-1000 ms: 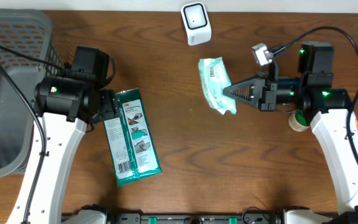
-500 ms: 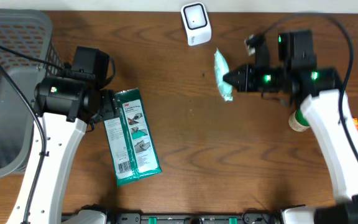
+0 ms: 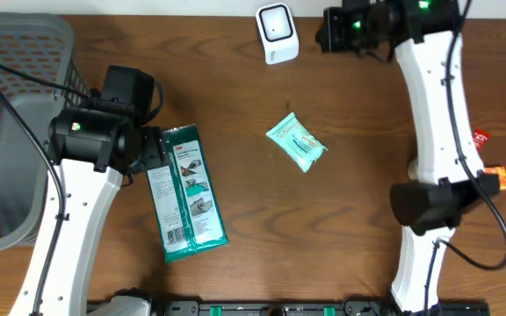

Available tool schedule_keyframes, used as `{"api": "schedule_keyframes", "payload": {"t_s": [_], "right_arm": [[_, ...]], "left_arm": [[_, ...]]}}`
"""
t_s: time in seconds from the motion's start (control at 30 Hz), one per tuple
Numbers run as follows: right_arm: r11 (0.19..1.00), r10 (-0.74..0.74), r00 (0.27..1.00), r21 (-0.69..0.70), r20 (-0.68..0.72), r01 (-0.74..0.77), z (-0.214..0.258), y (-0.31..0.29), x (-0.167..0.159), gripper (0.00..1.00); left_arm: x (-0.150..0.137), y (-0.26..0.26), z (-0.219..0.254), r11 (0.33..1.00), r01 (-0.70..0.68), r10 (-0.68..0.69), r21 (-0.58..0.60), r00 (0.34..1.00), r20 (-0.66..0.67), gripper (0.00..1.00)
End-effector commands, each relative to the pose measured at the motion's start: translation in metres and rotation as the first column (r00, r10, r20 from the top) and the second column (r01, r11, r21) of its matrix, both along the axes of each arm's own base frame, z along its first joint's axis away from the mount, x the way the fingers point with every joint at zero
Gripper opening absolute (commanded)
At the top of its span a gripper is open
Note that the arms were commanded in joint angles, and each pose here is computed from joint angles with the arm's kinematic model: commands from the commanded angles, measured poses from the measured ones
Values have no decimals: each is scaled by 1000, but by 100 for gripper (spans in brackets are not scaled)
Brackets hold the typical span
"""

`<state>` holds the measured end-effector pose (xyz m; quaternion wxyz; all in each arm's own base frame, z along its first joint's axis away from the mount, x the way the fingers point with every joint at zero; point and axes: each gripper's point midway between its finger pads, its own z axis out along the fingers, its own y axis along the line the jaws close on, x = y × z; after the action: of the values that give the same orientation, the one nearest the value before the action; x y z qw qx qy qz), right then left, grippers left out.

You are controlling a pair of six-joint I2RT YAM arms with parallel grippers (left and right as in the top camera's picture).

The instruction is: Scan the item barcode

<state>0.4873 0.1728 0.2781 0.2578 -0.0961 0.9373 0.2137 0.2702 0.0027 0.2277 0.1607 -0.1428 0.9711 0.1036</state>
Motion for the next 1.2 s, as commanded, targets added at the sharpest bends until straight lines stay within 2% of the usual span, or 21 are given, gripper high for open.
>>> {"api": "schedule_keyframes", "payload": {"t_s": [0.0,0.1,0.2,0.3,0.37,0.73,0.83,1.07,1.17], "right_arm": [[998,18,998,-57,-57,-21,-35,6,7,10],[994,24,983,-98,-184,-43,-66,8,-10,35],[978,87,951,-155,-296,-138,-93,14,-35,56],[935,72,912,-291,-405,-203,-117,9,-62,64],[891,45,903,-392,-428,-230,-127,5,-72,69],[655,-114,871,-695,-478,-296,-199,-6,-112,69],[631,-108,863,-705,-493,-324,-223,-10,-116,68],[618,23,879,-684,-477,-387,-269,-3,-105,67],[623,48,864,-661,-501,-418,-282,-2,-111,67]], "left_arm": [[0,3,2,1000,-3,3,13,1000,3,88],[0,3,2,1000,-3,3,13,1000,4,88],[0,3,2,1000,-3,3,13,1000,3,88],[0,3,2,1000,-3,3,13,1000,3,88],[0,3,2,1000,-3,3,13,1000,3,88],[0,3,2,1000,-3,3,13,1000,4,88],[0,3,2,1000,-3,3,13,1000,3,88],[0,3,2,1000,-3,3,13,1000,4,88],[0,3,2,1000,-3,3,13,1000,4,88]]}}
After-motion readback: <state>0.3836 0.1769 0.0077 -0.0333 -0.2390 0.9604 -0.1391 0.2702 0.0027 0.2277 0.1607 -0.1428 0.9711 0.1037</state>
